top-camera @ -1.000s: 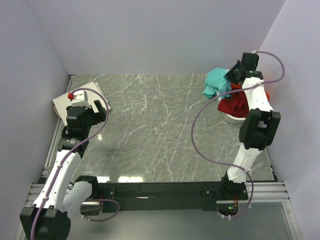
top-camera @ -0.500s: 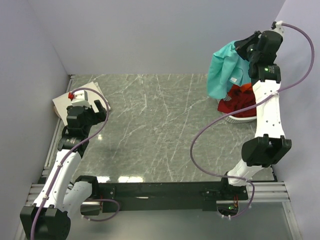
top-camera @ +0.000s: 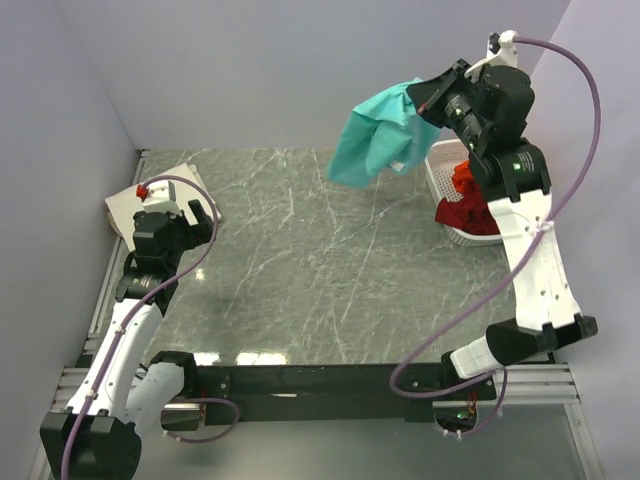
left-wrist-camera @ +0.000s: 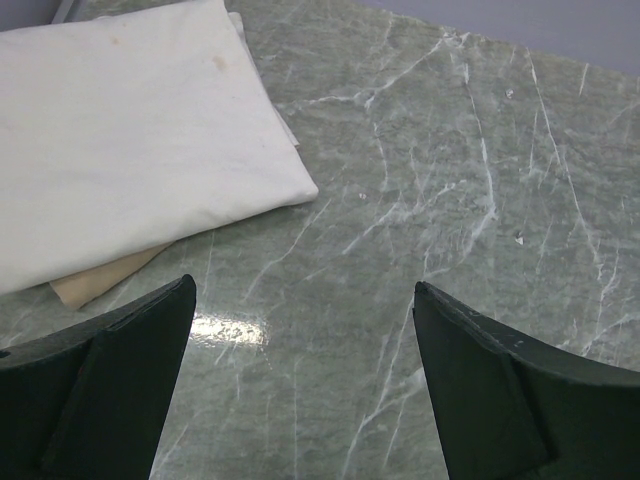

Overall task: Fold and stack the t-shirts
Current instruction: Move the tshirt to the center of the board, then flatten the tshirt out

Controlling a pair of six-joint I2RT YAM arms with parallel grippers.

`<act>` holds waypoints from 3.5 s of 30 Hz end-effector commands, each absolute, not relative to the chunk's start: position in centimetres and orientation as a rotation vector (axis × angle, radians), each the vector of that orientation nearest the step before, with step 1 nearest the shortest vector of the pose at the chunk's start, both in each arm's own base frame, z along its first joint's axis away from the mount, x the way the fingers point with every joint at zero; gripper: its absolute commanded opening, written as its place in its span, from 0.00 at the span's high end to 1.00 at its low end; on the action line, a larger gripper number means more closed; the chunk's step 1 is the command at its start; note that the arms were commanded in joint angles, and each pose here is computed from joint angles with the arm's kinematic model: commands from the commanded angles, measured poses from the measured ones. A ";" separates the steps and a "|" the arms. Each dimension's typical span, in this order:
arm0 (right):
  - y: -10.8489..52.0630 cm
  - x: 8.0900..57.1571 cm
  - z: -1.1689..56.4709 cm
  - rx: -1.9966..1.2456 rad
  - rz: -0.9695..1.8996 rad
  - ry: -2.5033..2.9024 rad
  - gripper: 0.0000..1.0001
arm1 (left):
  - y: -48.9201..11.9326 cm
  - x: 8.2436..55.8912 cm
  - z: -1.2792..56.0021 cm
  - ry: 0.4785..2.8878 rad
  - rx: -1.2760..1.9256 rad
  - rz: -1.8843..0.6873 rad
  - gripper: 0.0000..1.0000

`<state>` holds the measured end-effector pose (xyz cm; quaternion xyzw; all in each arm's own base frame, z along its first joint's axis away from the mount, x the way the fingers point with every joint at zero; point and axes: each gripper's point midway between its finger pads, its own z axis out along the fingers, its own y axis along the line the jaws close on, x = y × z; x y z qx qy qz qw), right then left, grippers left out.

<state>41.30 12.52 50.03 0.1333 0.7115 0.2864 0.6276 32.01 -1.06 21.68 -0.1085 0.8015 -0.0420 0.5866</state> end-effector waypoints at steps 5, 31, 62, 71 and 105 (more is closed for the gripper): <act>17.7 35.7 47.3 0.280 0.915 1.751 1.00 | -1.2 32.3 22.9 1.811 -0.245 -0.110 0.04; 13.8 26.2 9.7 0.381 0.481 2.571 0.17 | -11.4 25.6 10.2 2.222 -0.437 -0.287 0.21; 15.8 26.6 8.4 0.374 0.567 2.608 0.20 | -16.2 21.4 2.5 2.512 -0.364 -0.425 0.62; 16.0 26.8 8.2 0.364 0.568 2.615 0.20 | -16.7 21.5 1.8 2.536 -0.355 -0.406 0.70; 17.8 27.7 4.4 0.285 0.577 2.726 0.97 | -9.4 29.5 14.7 2.215 -0.368 -0.228 1.00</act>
